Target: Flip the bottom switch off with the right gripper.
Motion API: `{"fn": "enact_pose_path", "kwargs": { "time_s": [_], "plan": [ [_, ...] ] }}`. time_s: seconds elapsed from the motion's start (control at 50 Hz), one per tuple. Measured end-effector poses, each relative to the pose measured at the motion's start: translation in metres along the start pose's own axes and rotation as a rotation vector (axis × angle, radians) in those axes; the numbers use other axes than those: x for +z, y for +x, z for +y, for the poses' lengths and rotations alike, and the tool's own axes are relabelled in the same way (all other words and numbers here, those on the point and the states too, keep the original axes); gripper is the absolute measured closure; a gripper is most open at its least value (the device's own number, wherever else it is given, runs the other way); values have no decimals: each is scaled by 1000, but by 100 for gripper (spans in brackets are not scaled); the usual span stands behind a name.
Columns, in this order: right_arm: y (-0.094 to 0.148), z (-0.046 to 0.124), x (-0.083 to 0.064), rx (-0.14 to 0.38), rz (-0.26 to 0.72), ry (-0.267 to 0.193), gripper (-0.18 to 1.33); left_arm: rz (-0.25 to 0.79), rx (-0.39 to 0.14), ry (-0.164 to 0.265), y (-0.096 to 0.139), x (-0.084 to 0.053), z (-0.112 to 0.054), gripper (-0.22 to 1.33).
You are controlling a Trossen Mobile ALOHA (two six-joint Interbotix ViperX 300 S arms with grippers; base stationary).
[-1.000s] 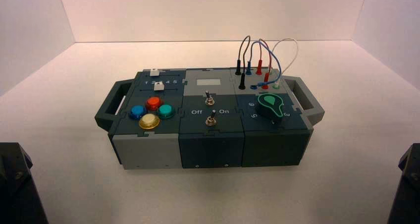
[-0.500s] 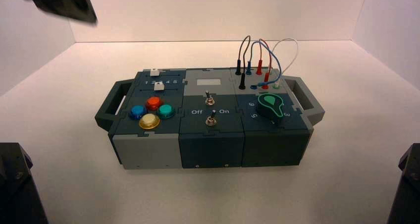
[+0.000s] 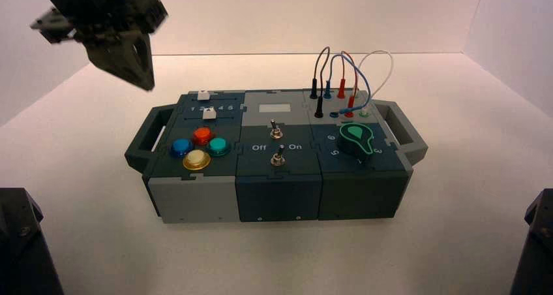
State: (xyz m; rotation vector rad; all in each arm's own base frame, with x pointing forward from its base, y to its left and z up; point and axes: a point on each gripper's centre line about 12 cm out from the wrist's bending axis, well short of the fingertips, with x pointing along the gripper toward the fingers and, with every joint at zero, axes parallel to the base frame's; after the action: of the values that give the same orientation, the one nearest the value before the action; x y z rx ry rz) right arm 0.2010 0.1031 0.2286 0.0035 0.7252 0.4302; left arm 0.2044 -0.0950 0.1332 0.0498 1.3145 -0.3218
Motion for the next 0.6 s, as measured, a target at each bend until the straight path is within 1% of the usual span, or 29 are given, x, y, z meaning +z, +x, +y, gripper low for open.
{"fn": "enact_pose_path", "kwargs": {
  "time_s": [0.08,0.12,0.26,0.4,0.44,0.6],
  "plan": [
    [2,4,-3,16,33,3,130,42,3,-10,9,0,1,128],
    [2,8,-4,31,46,7,130,68,5,-12,13,-1,1,128],
    [2,14,-7,61,66,21,130,135,9,-20,25,-3,1,128],
    [2,21,-11,95,102,60,129,194,15,-27,37,-7,2,128],
    [1,22,-12,101,108,65,129,203,16,-25,39,-7,2,128],
    [4,28,-18,134,159,125,129,226,20,-29,45,-5,3,128]
  ]
}}
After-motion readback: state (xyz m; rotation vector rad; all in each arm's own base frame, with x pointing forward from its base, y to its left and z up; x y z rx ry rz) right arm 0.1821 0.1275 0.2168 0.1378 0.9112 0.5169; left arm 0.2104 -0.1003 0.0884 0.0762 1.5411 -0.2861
